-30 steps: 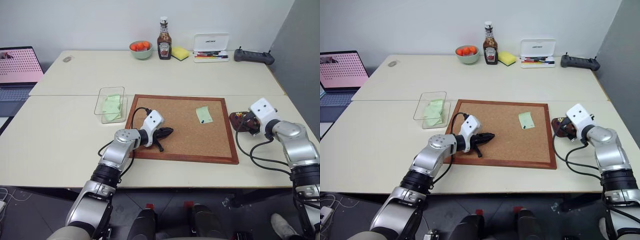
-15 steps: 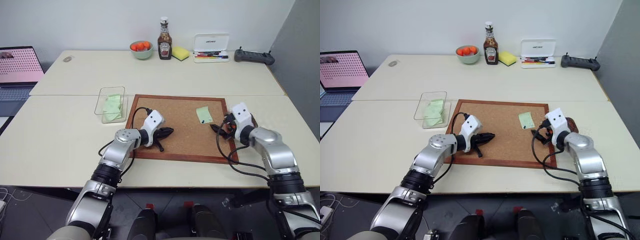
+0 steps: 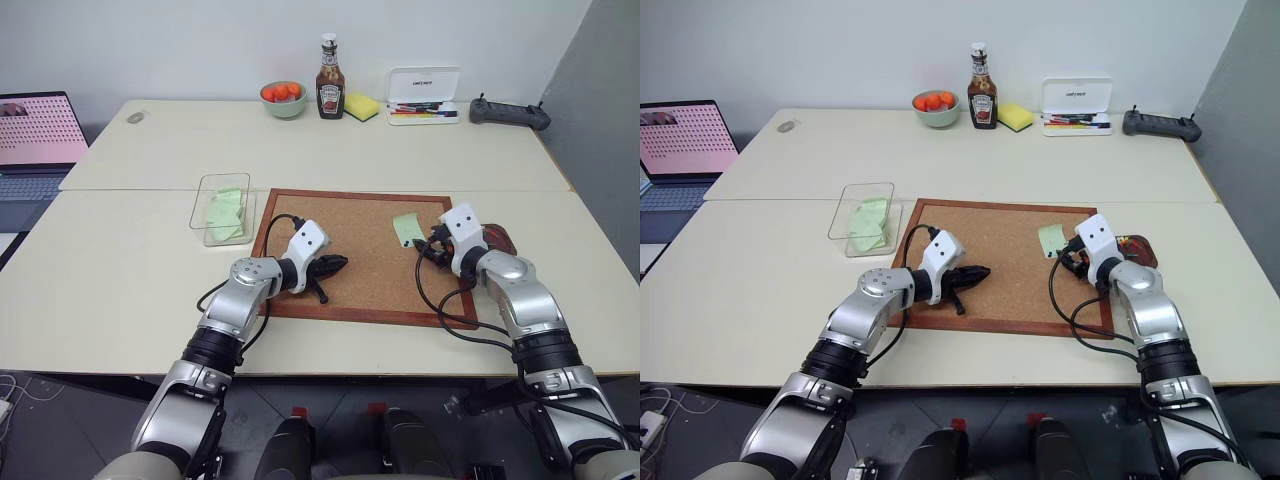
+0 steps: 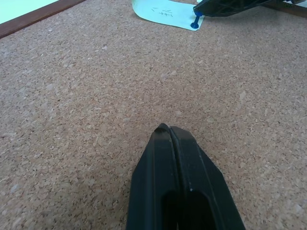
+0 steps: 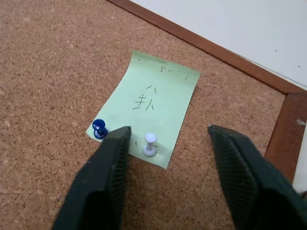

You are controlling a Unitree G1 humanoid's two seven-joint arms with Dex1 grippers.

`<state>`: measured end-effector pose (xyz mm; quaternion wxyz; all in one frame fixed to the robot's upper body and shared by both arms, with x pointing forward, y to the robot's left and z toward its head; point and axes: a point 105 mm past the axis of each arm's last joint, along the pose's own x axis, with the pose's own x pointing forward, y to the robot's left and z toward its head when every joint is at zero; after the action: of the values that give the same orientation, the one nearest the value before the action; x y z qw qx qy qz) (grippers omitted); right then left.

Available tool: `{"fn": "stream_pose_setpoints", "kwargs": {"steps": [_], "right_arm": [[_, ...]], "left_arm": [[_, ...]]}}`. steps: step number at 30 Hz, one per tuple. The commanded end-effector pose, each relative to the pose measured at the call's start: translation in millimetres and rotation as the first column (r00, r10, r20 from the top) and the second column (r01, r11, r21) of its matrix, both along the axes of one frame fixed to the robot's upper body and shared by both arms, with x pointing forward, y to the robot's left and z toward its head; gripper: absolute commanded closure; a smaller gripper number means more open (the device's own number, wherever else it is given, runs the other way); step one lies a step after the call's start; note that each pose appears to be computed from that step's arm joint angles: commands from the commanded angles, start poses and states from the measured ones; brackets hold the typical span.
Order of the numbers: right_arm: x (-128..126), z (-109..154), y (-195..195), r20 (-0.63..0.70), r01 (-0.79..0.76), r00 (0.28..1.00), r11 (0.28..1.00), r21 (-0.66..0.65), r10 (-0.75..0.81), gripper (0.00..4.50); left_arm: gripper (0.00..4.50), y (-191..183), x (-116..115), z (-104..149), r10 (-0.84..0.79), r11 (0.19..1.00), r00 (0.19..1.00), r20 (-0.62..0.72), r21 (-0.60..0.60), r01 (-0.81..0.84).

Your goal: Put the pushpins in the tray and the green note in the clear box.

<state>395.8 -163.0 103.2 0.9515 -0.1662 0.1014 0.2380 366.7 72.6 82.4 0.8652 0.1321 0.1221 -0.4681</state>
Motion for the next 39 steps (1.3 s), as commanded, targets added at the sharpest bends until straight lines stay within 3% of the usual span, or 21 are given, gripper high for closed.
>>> {"fn": "stream_pose_setpoints", "kwargs": {"steps": [1,7,9,29,35,39], "right_arm": [[2.5,14.3,1.6,0.050,-0.017,0.999,1.000,-0.006,0.017,2.89],[0.0,14.0,5.1,0.043,-0.034,0.999,0.999,0.006,0.034,4.25],[-1.0,14.9,6.4,0.044,-0.039,0.998,0.999,0.016,0.038,4.49],[-9.6,60.5,19.8,0.181,-0.104,0.980,0.989,0.104,0.084,4.49],[-14.9,71.7,-3.3,0.195,-0.067,0.979,0.995,0.071,0.052,4.49],[-18.6,65.4,-41.3,0.173,0.032,0.985,0.999,-0.038,-0.025,4.49]], "left_arm": [[4.50,5.4,-8.9,-30.5,0.012,0.997,0.996,-0.089,0.071,-0.006],[4.50,6.0,-8.5,-30.6,0.012,0.997,0.996,-0.087,0.074,-0.005],[4.50,6.0,-8.7,-31.0,0.012,0.997,0.996,-0.088,0.074,-0.005],[4.50,6.0,-8.3,-34.7,-0.003,0.994,0.996,-0.090,0.105,0.012],[4.50,5.1,-9.6,-36.5,-0.002,0.995,0.996,-0.092,0.104,0.012],[4.50,4.7,-9.9,-37.3,-0.002,0.995,0.996,-0.092,0.102,0.011]]}}
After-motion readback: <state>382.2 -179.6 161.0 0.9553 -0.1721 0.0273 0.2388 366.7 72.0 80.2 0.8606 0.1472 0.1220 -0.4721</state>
